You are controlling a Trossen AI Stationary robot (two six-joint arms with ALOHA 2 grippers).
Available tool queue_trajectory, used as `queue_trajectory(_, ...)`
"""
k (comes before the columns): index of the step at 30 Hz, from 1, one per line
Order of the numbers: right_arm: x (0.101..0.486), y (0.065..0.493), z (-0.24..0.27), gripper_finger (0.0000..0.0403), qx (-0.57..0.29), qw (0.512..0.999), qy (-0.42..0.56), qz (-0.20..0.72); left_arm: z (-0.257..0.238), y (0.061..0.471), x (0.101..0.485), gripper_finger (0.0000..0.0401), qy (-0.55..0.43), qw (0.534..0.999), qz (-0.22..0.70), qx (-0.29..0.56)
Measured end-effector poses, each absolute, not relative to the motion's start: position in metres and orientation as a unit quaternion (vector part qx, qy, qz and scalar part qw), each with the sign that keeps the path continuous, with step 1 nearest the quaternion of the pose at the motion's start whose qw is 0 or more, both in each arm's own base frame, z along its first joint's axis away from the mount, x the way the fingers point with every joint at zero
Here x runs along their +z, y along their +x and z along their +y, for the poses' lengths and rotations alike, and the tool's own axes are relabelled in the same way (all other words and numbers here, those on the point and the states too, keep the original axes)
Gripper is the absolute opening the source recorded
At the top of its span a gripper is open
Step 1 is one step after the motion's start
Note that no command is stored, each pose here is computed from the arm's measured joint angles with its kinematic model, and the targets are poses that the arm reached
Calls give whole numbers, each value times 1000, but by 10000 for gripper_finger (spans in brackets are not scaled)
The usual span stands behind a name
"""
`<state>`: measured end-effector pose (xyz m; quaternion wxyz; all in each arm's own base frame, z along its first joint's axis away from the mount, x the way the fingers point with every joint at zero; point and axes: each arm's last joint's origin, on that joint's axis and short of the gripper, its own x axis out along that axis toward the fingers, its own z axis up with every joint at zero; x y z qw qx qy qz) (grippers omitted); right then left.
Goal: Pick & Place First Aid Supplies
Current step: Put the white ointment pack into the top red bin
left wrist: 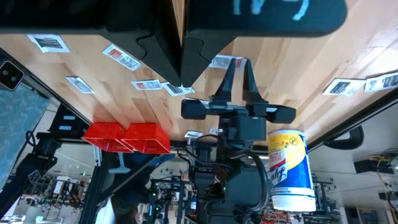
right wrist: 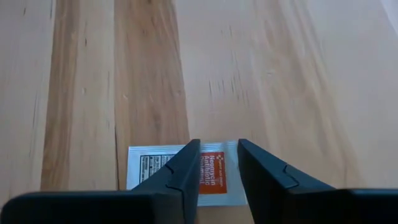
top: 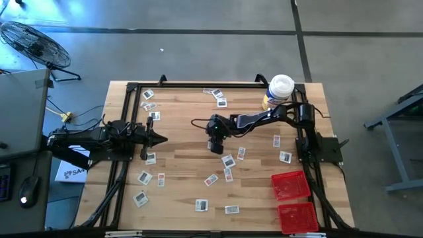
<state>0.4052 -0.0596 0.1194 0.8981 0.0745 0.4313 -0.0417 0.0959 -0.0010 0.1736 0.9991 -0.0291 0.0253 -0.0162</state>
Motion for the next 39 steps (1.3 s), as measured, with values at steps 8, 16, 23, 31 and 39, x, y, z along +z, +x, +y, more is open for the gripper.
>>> queue_trajectory(8, 119, 404, -68, 85, -64, 893, 118, 430, -1, 96, 174, 1, -29, 999, 25, -16)
queue_trajectory(16, 117, 401, -67, 65, -55, 887, 87, 450, -1, 96, 174, 1, -29, 999, 25, -16)
queue_trajectory(23, 116, 401, -60, 44, -43, 885, 44, 462, -1, 96, 174, 1, -29, 999, 25, -16)
queue_trajectory(31, 115, 400, -60, 4, -50, 882, 30, 468, -1, 96, 174, 1, -29, 999, 25, -16)
queue_trajectory(39, 125, 398, -59, 2, -87, 883, 56, 458, -1, 96, 174, 1, -29, 999, 25, -16)
